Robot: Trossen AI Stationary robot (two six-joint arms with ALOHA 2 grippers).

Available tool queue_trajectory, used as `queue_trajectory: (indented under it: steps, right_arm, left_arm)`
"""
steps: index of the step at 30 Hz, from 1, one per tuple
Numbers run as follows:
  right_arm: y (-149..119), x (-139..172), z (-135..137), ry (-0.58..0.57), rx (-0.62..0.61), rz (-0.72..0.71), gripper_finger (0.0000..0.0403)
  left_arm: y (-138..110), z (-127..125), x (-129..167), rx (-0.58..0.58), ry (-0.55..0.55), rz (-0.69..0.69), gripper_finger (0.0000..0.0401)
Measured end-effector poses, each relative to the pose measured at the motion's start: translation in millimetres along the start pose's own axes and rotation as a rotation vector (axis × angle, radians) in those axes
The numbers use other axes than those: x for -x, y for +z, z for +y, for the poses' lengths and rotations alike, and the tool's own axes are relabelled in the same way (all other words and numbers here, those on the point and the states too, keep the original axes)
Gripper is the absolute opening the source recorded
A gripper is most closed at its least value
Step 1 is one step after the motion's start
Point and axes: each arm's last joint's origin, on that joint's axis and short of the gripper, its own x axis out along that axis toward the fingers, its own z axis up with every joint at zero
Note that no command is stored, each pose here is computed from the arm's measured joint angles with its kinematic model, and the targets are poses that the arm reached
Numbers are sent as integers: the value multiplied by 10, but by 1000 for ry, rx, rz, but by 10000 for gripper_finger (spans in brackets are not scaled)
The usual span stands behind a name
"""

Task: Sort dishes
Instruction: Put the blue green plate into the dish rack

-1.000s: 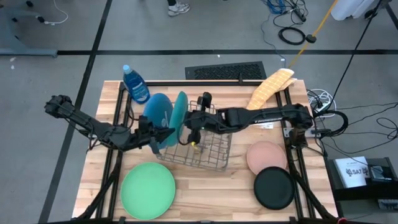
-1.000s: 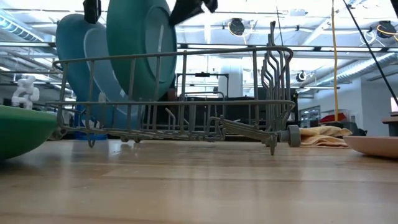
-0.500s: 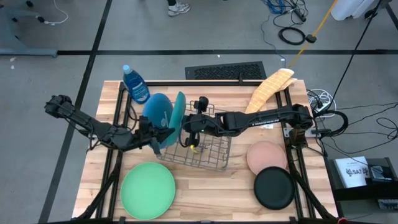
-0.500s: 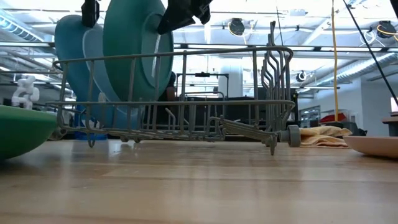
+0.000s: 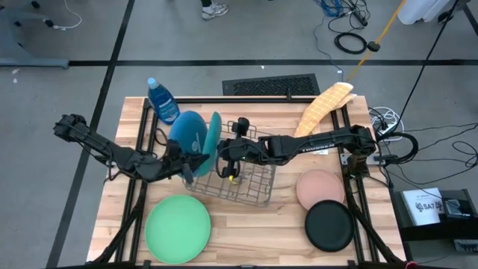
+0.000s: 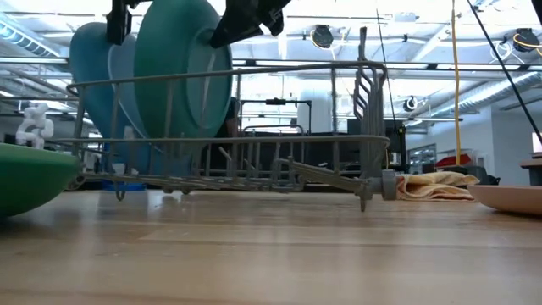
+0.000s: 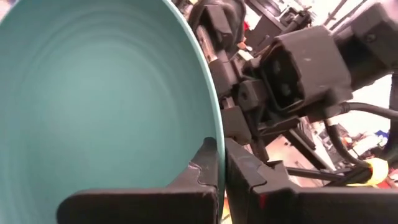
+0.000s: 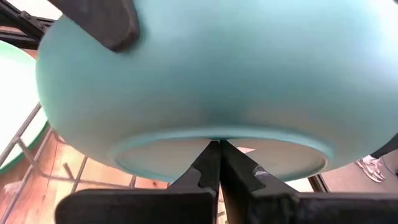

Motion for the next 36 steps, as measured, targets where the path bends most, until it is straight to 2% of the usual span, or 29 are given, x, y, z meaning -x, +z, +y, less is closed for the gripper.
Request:
queue_trajectory:
  steps: [7,15,19,36]
  right_arm:
    - [-2,1,5,13,1,1,0]
    - [-2,-6,-7,22,-9,0,0]
    - [-5,-20,-37,20,-21,2,0]
    - [-15,-61,-129,23,-36,6,0]
  left_arm:
    - [-29,-1,-24,-3,9,0,18]
    - [-35,-1,-25,6,5,6,92]
    - [-24,-20,-25,20,-19,6,115]
    - [144,-100,64,64,-125,-31,121]
